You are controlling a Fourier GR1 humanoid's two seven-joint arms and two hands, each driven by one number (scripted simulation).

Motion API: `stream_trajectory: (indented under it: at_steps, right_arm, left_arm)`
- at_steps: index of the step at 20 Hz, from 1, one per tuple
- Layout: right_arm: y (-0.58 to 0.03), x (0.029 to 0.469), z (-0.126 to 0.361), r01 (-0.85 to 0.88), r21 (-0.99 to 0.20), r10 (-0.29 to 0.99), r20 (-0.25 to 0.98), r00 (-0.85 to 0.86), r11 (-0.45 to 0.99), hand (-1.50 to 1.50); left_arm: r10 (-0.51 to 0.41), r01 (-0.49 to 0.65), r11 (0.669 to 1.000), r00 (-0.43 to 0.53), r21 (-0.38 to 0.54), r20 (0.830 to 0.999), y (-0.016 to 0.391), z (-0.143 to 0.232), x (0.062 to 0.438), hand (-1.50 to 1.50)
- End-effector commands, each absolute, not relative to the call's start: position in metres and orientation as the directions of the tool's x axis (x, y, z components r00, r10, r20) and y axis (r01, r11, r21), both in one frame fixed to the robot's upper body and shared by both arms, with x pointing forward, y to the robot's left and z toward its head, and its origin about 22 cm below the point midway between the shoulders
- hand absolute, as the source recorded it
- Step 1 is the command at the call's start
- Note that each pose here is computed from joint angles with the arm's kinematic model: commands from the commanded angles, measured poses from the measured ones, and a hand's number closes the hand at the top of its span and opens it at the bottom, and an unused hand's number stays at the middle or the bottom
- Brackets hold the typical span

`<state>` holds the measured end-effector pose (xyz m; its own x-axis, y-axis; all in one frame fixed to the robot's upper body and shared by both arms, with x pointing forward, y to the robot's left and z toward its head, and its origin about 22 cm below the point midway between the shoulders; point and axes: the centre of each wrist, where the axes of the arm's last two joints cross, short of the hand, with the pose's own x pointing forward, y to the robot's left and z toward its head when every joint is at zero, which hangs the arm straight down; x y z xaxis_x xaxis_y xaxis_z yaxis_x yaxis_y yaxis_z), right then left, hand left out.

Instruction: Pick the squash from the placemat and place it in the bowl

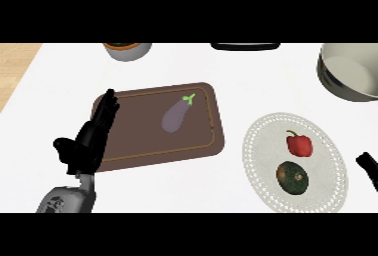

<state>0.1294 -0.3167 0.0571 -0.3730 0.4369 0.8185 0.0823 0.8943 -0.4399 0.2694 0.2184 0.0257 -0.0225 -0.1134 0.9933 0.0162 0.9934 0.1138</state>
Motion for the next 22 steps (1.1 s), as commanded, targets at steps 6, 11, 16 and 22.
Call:
stream_trajectory:
  at_steps: [6, 11, 16, 22]
  right_arm:
    - [-0.328, 0.138, 0.095, -0.061, -0.577, 0.571, 0.816, -0.09, 0.815, -1.5]
    - [-0.318, 0.143, 0.078, -0.152, -0.59, 0.598, 0.801, 0.014, 0.793, -1.5]
    - [-0.31, 0.18, 0.075, -0.197, -0.623, 0.64, 0.767, 0.036, 0.757, -1.5]
    - [-0.327, 0.16, 0.054, -0.224, -0.579, 0.596, 0.803, 0.012, 0.784, -1.5]
  left_arm:
    - [-0.11, 0.027, 0.994, -0.026, 0.11, 0.994, 0.217, 0.024, 0.268, 0.0]
    - [-0.11, 0.027, 0.993, -0.027, 0.111, 0.994, 0.214, 0.042, 0.268, 0.0]
    - [-0.1, 0.019, 0.995, -0.028, 0.1, 0.995, 0.221, 0.028, 0.283, 0.0]
    - [-0.1, 0.032, 0.994, -0.028, 0.101, 0.995, 0.209, 0.039, 0.278, 0.0]
